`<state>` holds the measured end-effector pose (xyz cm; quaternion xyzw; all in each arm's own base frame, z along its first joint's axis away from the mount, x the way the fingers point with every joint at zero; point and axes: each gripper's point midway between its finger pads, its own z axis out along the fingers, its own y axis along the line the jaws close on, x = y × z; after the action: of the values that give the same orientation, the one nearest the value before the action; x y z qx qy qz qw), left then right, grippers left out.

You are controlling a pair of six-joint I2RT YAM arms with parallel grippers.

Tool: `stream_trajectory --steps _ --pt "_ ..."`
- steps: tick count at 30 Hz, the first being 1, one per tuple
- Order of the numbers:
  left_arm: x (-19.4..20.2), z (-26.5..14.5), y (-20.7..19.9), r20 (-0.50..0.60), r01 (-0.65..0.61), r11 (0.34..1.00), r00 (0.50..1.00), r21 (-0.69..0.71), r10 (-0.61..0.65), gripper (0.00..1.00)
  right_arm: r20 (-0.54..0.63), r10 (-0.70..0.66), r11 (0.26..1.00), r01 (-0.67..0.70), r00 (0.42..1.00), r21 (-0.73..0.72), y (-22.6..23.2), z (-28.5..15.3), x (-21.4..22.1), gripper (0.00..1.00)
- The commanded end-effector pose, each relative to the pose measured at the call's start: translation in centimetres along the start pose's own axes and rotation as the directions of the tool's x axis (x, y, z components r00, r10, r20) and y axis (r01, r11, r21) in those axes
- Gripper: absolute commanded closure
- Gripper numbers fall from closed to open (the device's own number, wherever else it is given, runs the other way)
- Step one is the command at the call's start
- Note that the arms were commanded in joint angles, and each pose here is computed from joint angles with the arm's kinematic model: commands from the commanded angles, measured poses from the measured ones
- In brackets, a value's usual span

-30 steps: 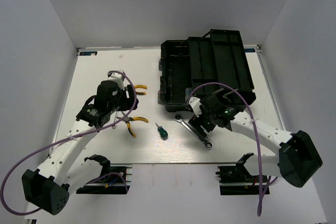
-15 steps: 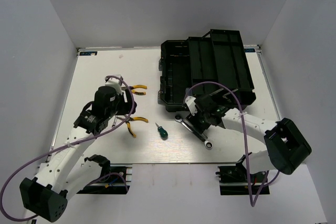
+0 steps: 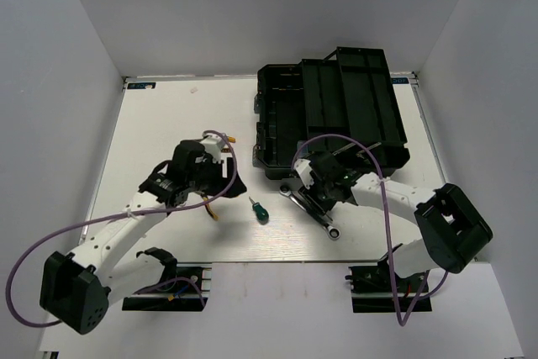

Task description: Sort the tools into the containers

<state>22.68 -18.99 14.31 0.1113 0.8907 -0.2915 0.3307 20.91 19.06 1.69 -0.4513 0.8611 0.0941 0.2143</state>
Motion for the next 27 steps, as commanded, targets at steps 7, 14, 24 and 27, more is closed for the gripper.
stream_trajectory --steps 7,14,24,27 --pt "3.9 2.2 -1.6 -0.181 -0.014 1.0 0.983 -0.024 0.009 0.19 0.086 -0.103 0.932 0.126 0.991 -0.34 5.4 -6.4 -4.6 1.0" --pt "6.5 3.7 -2.0 -0.215 0.072 0.992 0.972 -0.105 -0.093 0.19 0.218 -0.101 0.957 0.155 0.971 -0.247 3.3 -10.8 -11.5 1.0" --pt "6.7 7.3 -2.0 -0.158 0.192 0.961 0.962 -0.197 -0.225 0.2 0.457 -0.032 0.921 -0.151 0.889 0.359 -11.2 -16.7 -22.2 1.0" --pt "6.9 8.0 -2.5 -0.153 0.207 0.958 0.959 -0.199 -0.239 0.2 0.429 -0.003 0.896 -0.189 0.903 0.402 -14.2 -14.8 -23.3 1.0"
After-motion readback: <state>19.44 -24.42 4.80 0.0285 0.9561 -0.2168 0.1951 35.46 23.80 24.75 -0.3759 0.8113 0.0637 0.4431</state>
